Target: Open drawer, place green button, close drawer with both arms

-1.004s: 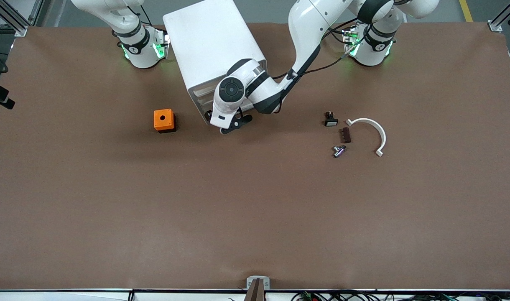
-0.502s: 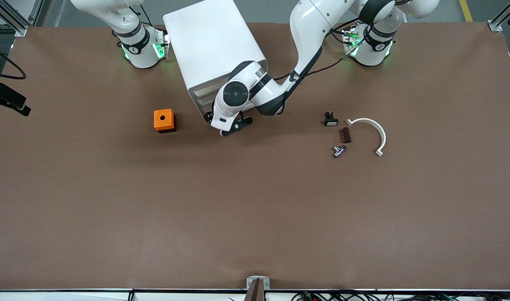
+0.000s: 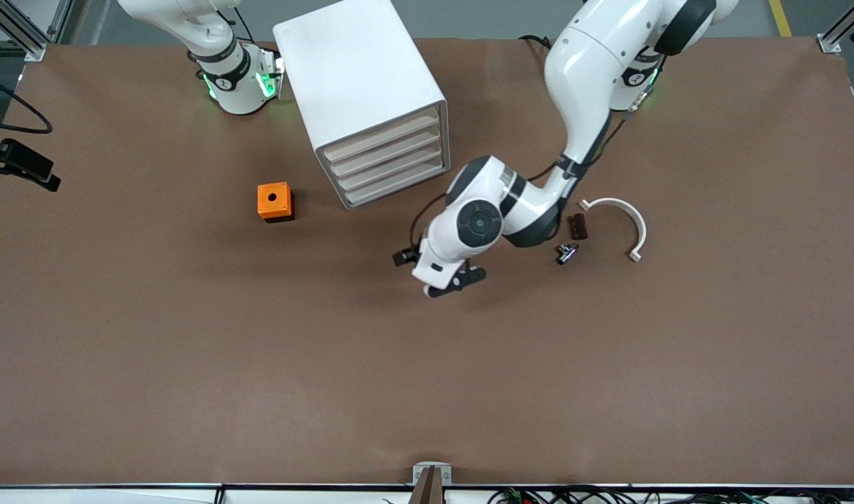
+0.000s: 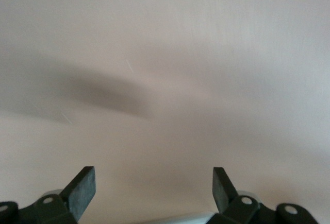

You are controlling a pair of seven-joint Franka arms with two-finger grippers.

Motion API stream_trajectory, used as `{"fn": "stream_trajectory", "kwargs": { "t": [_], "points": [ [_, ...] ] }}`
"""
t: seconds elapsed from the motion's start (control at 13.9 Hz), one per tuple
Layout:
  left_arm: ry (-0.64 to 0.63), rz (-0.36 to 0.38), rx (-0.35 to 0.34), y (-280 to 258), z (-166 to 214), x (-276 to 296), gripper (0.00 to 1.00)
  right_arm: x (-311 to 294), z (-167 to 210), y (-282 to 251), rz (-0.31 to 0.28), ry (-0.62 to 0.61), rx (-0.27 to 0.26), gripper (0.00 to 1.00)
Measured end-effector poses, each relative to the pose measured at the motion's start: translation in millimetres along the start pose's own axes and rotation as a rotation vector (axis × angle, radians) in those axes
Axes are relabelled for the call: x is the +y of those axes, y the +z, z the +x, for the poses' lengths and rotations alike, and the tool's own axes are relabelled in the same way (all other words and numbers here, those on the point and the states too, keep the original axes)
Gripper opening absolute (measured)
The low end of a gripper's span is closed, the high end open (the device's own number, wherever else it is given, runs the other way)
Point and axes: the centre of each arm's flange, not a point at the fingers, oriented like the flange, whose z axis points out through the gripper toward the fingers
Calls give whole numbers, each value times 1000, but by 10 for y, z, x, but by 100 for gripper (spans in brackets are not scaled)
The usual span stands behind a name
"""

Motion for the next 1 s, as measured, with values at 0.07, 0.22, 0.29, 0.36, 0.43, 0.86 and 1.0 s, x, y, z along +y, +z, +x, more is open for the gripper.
{"fn": "stream_trajectory", "kwargs": {
  "t": [0.07,0.22,0.29,0.36,0.43,0.86,1.0],
  "points": [
    [46,32,52,-140,108,-68,100,2,0,-13,-1,0,3,100],
    [155,80,111,-410,285,-202,100,3,-1,-48,-1,0,10,100],
    [203,92,122,-561,405,-301,100,3,-1,-67,-1,0,14,100],
    [242,100,124,-733,561,-442,100,5,-2,-94,0,1,20,100],
    [275,106,123,-915,732,-610,100,7,-3,-123,0,1,27,100],
    [438,169,111,-1957,1491,-1738,100,127,0,-155,-1,-34,33,100],
    [476,188,121,-2271,1648,-2086,100,160,0,-154,4,-29,33,100]
  ]
}}
